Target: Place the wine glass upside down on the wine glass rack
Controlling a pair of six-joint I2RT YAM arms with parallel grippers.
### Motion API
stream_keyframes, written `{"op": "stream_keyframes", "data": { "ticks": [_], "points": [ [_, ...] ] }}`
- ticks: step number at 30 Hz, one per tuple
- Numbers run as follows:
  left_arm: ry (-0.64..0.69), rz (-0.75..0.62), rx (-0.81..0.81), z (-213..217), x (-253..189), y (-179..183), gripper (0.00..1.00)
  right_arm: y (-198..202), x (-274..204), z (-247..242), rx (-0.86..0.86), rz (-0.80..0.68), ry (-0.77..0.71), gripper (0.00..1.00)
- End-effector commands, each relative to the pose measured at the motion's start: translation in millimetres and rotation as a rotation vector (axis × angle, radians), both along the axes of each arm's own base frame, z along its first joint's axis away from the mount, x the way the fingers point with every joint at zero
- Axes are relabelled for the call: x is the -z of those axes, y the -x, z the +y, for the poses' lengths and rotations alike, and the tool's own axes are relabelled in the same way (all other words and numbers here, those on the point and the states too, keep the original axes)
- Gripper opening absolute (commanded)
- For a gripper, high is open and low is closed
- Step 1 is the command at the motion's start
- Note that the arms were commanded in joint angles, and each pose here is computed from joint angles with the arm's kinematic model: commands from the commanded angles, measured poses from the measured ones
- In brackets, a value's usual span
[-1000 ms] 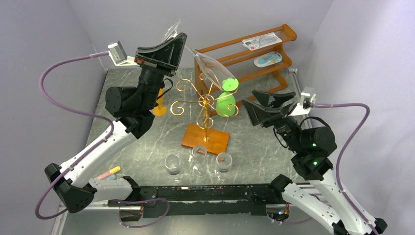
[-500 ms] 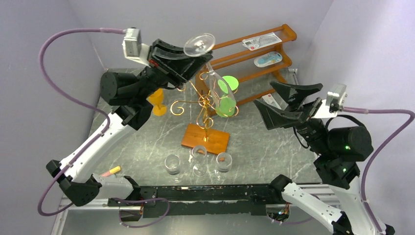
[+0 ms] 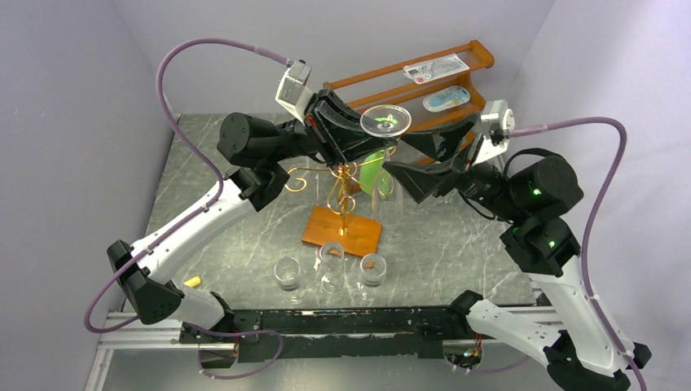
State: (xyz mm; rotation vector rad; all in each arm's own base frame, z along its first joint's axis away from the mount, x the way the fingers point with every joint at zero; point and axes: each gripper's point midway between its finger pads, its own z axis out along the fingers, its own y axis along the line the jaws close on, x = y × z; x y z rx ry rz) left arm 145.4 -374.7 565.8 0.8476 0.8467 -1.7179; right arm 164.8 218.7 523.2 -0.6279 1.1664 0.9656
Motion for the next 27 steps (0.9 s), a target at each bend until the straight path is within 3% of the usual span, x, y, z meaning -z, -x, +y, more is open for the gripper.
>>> {"op": "stream_keyframes", "data": {
  "ticks": [1,10,22,24,25,27],
  "points": [
    [0.028,-0.072,0.063,4,-8,21,0.05,5,13,8,-0.053,0.055,0.022,0.71],
    [0.032,-0.095,0.095,6,-3,28,0.05,9,27,22,-0.143,0.085,0.039,0.39],
    [0.03,-0.071,0.115,3,4,27,0.05,11,31,30,-0.197,0.106,0.013,0.28],
    [0.032,-0.075,0.111,5,4,28,0.05,12,32,30,-0.198,0.11,0.008,0.2],
    [0.031,-0.072,0.108,5,5,28,0.05,10,32,30,-0.187,0.114,0.004,0.04],
    [0.03,-0.072,0.093,6,5,27,0.13,1,33,26,-0.135,0.138,-0.006,0.0]
  ]
}}
